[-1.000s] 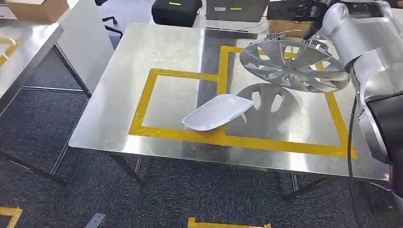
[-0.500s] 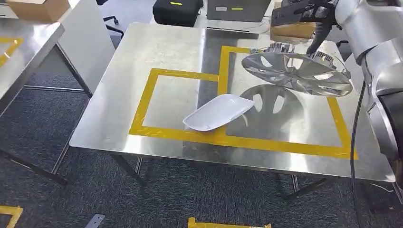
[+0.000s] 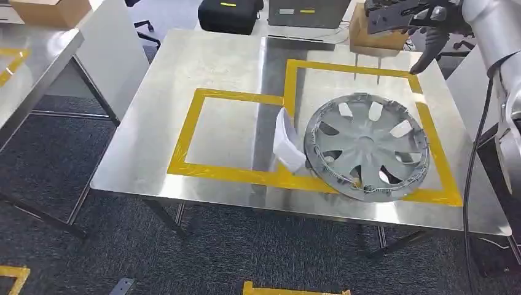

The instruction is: Take the parts from the cabinet and place them on the table.

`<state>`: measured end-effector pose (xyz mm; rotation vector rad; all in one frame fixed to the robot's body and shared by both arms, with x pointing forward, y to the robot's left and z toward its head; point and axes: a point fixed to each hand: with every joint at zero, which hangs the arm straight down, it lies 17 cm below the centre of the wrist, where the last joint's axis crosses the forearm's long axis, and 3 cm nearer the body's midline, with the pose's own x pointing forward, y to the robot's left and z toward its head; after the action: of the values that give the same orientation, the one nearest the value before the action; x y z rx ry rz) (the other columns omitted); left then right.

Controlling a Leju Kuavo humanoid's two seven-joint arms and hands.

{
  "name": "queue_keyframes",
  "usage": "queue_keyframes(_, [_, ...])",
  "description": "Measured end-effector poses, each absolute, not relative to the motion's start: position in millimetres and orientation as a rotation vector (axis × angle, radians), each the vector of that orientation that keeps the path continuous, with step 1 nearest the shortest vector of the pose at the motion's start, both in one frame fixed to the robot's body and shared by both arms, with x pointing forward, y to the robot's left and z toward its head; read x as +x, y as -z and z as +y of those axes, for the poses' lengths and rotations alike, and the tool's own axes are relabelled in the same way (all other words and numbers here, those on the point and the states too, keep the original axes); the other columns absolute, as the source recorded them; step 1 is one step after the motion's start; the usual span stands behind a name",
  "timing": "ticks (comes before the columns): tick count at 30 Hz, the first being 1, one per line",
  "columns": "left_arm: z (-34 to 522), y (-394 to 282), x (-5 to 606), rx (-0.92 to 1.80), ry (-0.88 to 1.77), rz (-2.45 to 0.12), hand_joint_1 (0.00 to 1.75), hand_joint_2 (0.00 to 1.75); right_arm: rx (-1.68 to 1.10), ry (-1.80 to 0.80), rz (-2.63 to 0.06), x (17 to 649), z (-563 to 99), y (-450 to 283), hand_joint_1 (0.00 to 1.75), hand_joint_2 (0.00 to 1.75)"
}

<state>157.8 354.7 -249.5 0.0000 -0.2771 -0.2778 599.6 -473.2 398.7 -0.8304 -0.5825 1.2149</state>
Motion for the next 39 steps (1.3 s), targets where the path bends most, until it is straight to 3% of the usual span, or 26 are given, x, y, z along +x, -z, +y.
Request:
queue_keyframes(12, [357, 249, 159, -0.007, 0.242, -0.283, 0.0, 0.0, -0.81, -1.219, -0.602, 598, -474, -400, 0.0, 1.75])
queue_keyframes(21, [356, 249, 160, -0.003, 0.191, -0.279, 0.0, 0.0, -0.975, -1.019, -0.681, 616, -495, -426, 0.0, 1.75])
queue_keyframes(39, [344, 251, 161, -0.016, 0.185, -0.279, 0.0, 0.0, -0.976, -1.013, -0.68, 617, -495, -425, 0.0, 1.75])
